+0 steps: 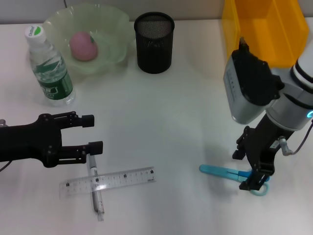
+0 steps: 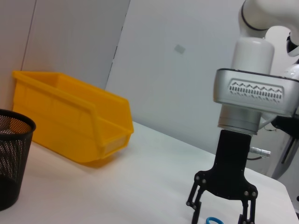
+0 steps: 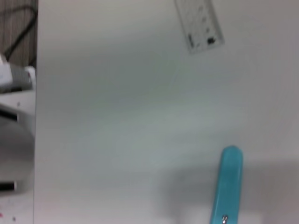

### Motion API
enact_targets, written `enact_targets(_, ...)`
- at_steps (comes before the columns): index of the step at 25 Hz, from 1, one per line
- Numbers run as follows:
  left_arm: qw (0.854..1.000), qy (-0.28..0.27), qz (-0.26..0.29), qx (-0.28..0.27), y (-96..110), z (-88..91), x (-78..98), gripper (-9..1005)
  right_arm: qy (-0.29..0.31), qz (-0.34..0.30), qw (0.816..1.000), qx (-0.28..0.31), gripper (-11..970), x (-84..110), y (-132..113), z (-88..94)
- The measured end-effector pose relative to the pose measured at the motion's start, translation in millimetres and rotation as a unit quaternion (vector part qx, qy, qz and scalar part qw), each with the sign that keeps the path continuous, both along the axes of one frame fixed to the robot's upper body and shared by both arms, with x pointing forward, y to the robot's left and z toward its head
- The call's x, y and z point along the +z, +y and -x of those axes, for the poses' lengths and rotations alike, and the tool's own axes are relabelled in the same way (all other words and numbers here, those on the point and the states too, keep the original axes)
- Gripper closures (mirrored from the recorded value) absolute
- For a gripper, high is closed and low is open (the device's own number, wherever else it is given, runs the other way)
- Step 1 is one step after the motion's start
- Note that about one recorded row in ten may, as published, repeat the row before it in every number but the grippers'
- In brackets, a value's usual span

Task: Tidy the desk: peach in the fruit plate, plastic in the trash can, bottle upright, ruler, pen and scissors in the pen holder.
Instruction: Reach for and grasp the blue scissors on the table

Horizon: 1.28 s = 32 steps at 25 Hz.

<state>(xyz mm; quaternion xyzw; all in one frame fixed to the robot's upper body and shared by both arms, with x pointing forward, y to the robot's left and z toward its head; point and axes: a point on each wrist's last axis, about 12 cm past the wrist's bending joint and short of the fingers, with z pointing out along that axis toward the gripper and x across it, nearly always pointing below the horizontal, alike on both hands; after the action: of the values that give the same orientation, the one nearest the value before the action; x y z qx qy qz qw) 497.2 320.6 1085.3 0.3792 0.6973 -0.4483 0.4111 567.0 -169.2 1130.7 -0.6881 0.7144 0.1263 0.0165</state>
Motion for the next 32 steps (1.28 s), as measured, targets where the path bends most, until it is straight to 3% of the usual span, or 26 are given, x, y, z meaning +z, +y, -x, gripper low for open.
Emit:
enact_targets(3,1.000,0.001,0.000,0.001,0,-0.6,0.2,198,0.000,0.020,1.000,0.008,205,-2.6,5,2.7)
enact_targets(19,1.000,-0.002,-0.007,0.010,2,-2.9,-0.2,198,-0.032,0.063,0.997,0.026,584,-5.6,27,10.6)
enact_targets(32,1.000,-0.005,-0.011,0.010,4,-4.4,1.7,198,-0.029,0.064,0.998,0.006,579,-3.4,30,11.0)
